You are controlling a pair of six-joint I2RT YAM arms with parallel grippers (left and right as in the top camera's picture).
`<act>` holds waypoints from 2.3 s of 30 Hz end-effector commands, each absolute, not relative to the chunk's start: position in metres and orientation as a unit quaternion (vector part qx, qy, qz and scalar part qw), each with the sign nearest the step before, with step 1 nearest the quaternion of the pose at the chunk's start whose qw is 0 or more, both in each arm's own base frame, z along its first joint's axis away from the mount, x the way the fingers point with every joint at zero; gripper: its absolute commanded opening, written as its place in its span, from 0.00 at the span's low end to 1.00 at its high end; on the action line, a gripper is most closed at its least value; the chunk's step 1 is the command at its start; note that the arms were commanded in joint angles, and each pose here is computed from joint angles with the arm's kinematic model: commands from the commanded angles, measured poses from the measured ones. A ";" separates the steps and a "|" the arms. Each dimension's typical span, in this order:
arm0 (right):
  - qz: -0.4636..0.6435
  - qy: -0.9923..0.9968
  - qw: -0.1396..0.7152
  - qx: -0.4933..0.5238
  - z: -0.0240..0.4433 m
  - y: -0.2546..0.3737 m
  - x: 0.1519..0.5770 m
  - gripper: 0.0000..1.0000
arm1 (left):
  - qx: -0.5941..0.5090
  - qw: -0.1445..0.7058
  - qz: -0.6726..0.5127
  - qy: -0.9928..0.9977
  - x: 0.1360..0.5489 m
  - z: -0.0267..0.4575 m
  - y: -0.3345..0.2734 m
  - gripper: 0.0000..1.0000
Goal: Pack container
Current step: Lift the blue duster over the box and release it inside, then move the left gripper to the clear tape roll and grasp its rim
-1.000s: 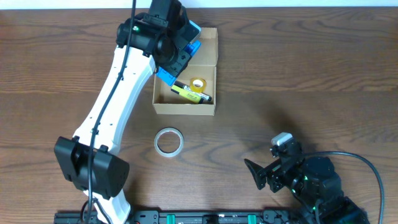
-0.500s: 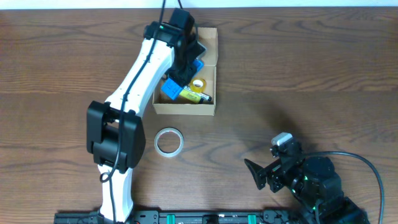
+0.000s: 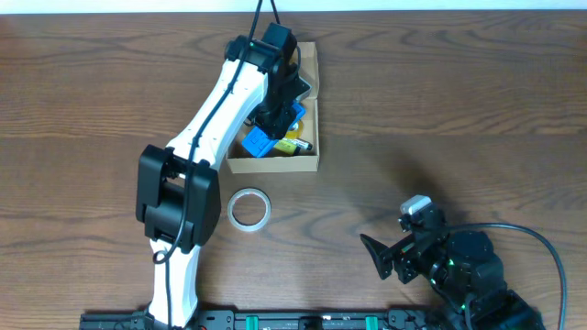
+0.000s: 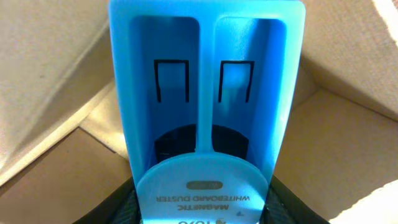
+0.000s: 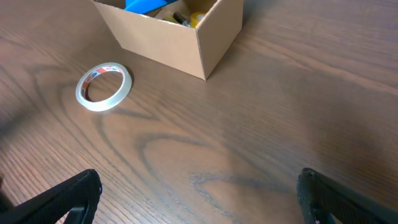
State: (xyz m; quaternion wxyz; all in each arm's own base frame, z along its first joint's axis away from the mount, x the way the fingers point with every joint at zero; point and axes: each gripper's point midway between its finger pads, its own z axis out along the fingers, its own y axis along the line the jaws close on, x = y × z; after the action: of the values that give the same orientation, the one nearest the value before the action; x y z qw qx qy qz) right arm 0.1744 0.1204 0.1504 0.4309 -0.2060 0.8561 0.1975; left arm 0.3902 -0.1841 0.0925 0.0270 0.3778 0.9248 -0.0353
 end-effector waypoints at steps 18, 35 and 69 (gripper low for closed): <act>0.200 0.857 0.432 -0.199 0.151 0.120 0.174 0.99 | 0.330 0.079 0.038 0.940 0.420 0.105 -0.166 0.95; 0.201 0.857 0.432 -0.199 0.151 0.120 0.174 0.99 | 0.206 0.069 -0.045 0.975 0.331 0.213 -0.107 0.95; 0.200 0.857 0.432 -0.199 0.151 0.120 0.174 0.99 | -0.087 -0.012 -0.071 0.994 0.205 0.077 -0.086 0.96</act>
State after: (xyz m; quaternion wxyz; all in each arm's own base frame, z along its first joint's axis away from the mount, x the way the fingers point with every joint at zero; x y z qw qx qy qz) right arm 0.1744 0.1204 0.1502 0.4307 -0.2059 0.8562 0.1976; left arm 0.2157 -0.0914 0.0907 0.0066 -0.0234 0.9960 -0.0856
